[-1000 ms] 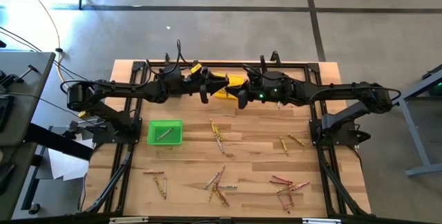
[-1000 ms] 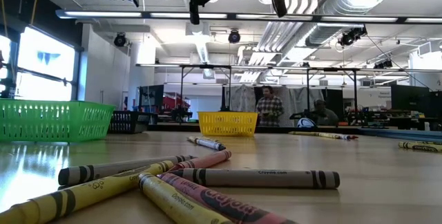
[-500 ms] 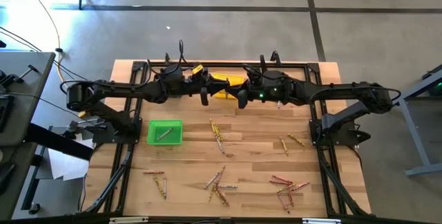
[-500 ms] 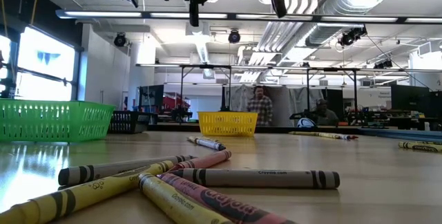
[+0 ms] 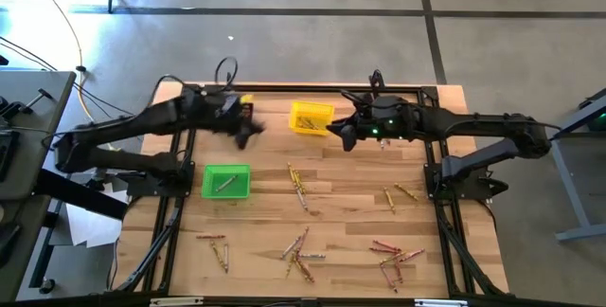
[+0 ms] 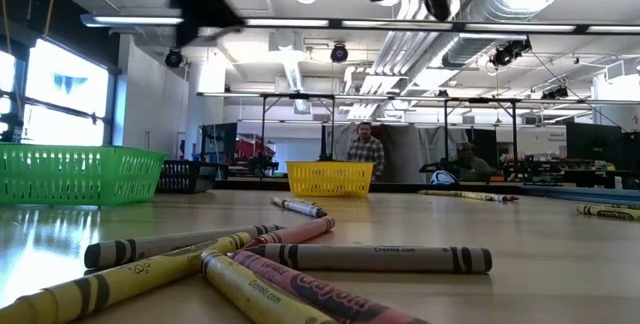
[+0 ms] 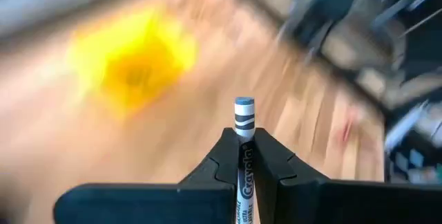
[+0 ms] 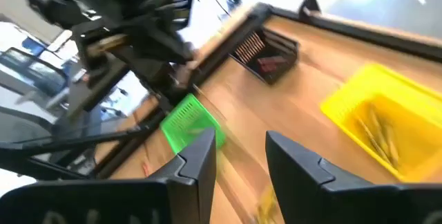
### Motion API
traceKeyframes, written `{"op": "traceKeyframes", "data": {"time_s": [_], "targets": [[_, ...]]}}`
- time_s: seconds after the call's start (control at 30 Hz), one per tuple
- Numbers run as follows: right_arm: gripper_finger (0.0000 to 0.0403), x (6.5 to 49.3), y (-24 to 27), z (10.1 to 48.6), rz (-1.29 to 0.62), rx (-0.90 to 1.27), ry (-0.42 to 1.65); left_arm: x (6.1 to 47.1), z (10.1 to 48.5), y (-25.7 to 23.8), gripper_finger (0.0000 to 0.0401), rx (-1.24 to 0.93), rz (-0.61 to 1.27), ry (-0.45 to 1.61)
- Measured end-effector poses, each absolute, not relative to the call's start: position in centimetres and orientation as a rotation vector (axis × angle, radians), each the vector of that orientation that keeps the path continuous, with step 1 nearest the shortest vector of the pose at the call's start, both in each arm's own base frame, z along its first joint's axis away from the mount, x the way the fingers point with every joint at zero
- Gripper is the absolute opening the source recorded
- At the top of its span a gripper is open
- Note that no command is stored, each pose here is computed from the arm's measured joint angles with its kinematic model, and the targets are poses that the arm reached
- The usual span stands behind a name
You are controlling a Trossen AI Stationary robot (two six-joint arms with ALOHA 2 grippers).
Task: Sort crayons
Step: Put the blue crayon into the green bin
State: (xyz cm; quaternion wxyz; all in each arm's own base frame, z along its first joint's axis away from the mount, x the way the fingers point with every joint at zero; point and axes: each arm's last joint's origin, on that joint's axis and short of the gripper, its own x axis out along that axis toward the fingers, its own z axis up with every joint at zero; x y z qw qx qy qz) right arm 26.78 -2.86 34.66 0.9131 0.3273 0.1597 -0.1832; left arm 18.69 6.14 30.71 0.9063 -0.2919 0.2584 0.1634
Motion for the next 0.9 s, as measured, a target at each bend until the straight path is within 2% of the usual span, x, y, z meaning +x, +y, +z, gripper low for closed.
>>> {"op": "traceKeyframes", "data": {"time_s": [0.2, 0.5, 0.67, 0.9], "targets": [[0.0113, 26.3, -2.8, 34.1, -0.406, 0.691, 0.393, 13.2, 28.6, 2.4, 0.0003, -0.828, 0.527, 0.892], [0.0113, 26.5, -3.0, 33.7, -0.459, 0.668, 0.402, 12.2, 22.5, 0.0, 0.0003, -0.863, 0.654, 1.081], [0.0113, 26.5, -3.0, 33.7, -0.462, 0.667, 0.401, 12.3, 20.1, -0.3, 0.0013, -0.879, 0.656, 1.096], [0.0113, 26.5, -3.0, 33.6, -0.464, 0.674, 0.401, 12.8, 20.0, -0.4, 0.0054, -0.864, 0.609, 1.062]]}}
